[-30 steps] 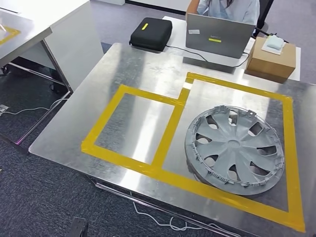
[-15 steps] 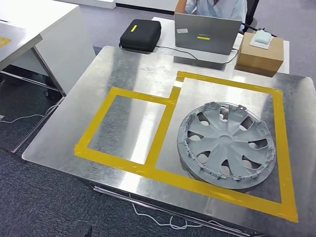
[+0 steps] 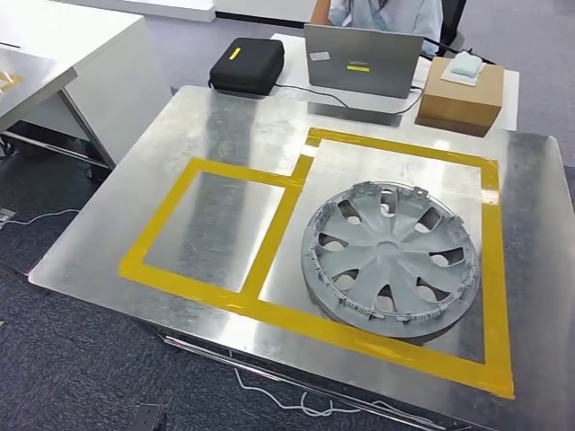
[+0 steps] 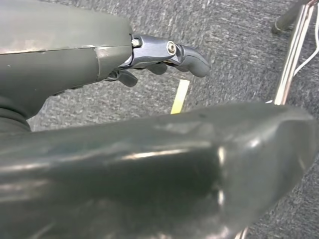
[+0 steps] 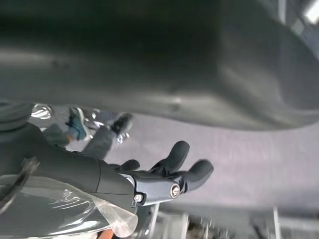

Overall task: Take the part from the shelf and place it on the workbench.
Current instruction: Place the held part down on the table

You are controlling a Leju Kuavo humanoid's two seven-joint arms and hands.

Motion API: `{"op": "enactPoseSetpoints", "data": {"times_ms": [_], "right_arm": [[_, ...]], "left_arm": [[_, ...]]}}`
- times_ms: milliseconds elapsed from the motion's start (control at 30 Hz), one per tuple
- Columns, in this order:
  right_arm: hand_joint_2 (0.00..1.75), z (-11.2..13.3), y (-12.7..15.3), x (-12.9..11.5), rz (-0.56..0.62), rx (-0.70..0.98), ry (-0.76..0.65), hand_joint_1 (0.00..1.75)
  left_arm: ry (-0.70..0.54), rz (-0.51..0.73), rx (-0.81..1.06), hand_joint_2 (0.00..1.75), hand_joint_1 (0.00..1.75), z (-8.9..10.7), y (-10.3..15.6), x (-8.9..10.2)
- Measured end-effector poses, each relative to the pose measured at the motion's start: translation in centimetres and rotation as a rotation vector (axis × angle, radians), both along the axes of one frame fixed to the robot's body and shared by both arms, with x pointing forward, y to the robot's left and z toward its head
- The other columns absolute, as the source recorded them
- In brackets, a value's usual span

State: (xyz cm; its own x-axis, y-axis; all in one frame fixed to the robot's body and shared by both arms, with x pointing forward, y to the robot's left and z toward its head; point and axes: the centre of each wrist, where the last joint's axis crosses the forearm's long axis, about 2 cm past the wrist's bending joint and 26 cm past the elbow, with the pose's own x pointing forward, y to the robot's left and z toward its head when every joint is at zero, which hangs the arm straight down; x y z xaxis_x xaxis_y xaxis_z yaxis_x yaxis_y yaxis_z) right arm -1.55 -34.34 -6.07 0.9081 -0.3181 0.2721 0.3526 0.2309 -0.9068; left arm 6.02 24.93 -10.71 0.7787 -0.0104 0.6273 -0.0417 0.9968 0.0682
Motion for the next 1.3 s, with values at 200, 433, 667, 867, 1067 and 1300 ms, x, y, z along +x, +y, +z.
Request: {"op": "enactPoseSetpoints", "data": {"times_ms": [200,433,667,867,1067,1300], "right_arm": [[0.00,-1.8,3.8,0.6,0.024,0.182,0.048,0.00],[0.00,-3.5,9.1,1.5,0.131,0.443,0.056,0.00],[0.00,-4.2,10.9,1.8,0.308,0.686,-0.025,0.00],[0.00,-4.5,11.6,2.3,0.416,0.806,-0.088,0.00],[0.00,-4.5,12.1,2.3,0.465,0.853,-0.100,0.00],[0.00,-4.6,12.3,2.3,0.496,0.879,-0.098,0.00]], "left_arm": [[0.005,0.013,0.002,0.00,0.00,0.0,0.0,-0.2],[-0.002,0.025,0.011,0.00,0.00,0.0,0.2,0.3],[0.002,0.034,0.014,0.00,0.00,0.0,0.3,0.0],[0.002,0.039,0.013,0.00,0.00,0.0,0.3,-0.1],[0.000,0.053,0.019,0.00,0.00,-0.1,0.6,-0.4],[0.003,0.067,0.023,0.00,0.00,-0.2,0.8,-0.8]]}}
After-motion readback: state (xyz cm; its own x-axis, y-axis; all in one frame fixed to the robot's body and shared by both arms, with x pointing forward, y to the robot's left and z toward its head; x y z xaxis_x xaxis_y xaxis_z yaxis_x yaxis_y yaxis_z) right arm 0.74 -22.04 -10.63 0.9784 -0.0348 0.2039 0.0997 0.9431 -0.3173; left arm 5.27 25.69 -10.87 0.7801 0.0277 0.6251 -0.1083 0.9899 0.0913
